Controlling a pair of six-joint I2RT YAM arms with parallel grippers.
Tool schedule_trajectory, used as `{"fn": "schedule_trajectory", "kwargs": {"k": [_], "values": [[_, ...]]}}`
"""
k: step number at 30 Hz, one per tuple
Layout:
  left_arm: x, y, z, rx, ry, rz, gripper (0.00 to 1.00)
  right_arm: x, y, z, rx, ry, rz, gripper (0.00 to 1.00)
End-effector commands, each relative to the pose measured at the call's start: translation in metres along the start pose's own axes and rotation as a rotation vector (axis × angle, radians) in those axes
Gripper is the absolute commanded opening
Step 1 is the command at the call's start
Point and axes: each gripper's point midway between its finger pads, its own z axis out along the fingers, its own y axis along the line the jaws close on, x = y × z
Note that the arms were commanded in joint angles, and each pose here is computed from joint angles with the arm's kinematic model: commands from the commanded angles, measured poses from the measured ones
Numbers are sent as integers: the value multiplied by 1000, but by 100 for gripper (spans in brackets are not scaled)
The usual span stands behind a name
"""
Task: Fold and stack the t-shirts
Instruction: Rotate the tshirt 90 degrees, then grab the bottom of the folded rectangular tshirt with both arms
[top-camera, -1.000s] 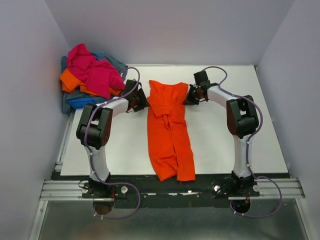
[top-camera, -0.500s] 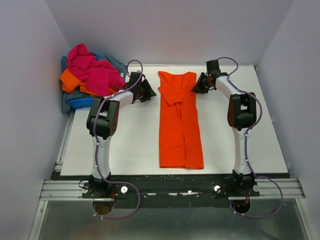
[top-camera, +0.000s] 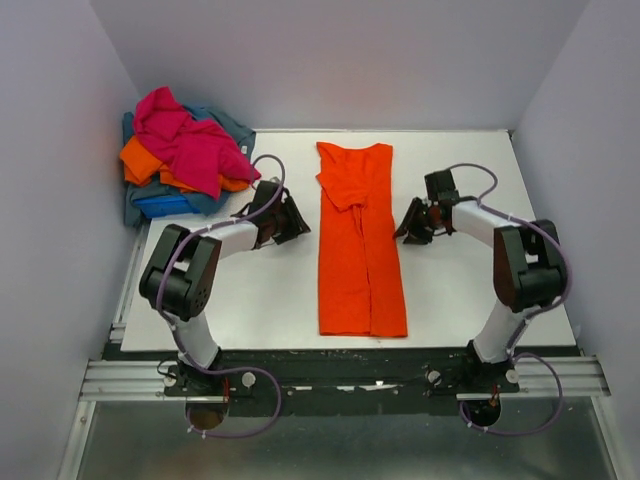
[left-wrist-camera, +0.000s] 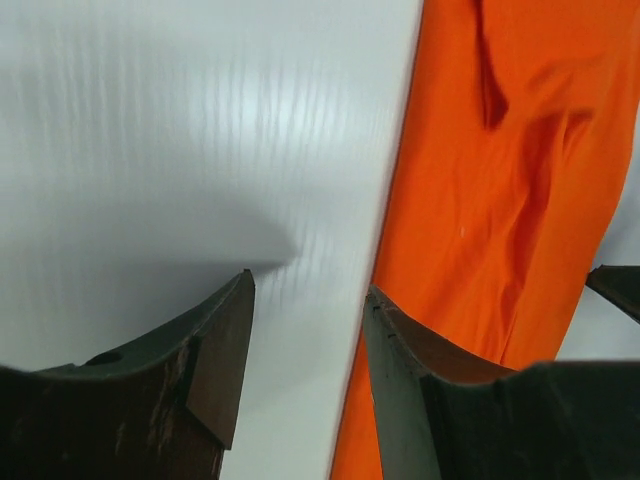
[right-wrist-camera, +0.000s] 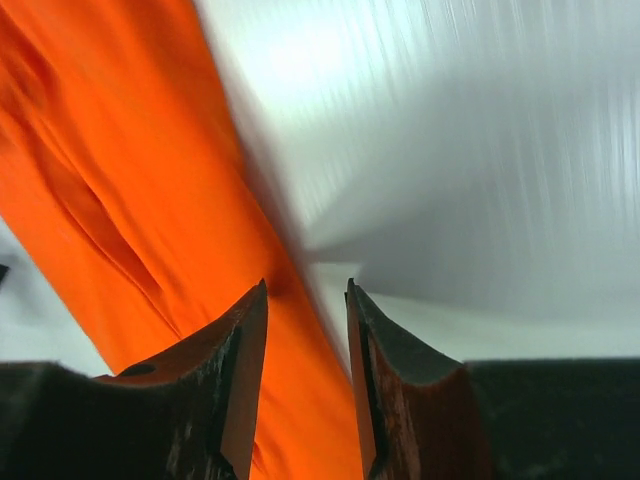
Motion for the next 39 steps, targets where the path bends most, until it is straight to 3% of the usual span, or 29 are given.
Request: {"fn": "schedule_trajectory", "kwargs": {"k": [1, 7, 16, 28, 35, 39], "values": [[57, -8, -34, -2, 14, 59, 57, 66, -17, -26, -17, 15, -17, 44], [127, 10, -73, -11, 86, 37, 57, 144, -52, -65, 72, 57, -57, 45], [184, 18, -111, 18, 157, 19, 56, 222, -79, -91, 76, 165, -50, 43], [243, 11, -128, 27, 288, 16, 52, 255, -89, -109, 75, 241, -72, 32], [250, 15, -135, -5, 306, 18, 51, 265, -84, -112, 36, 281, -95, 32], [254, 15, -137, -2, 325, 18, 45, 270, -77, -111, -8, 304, -115, 30]]}}
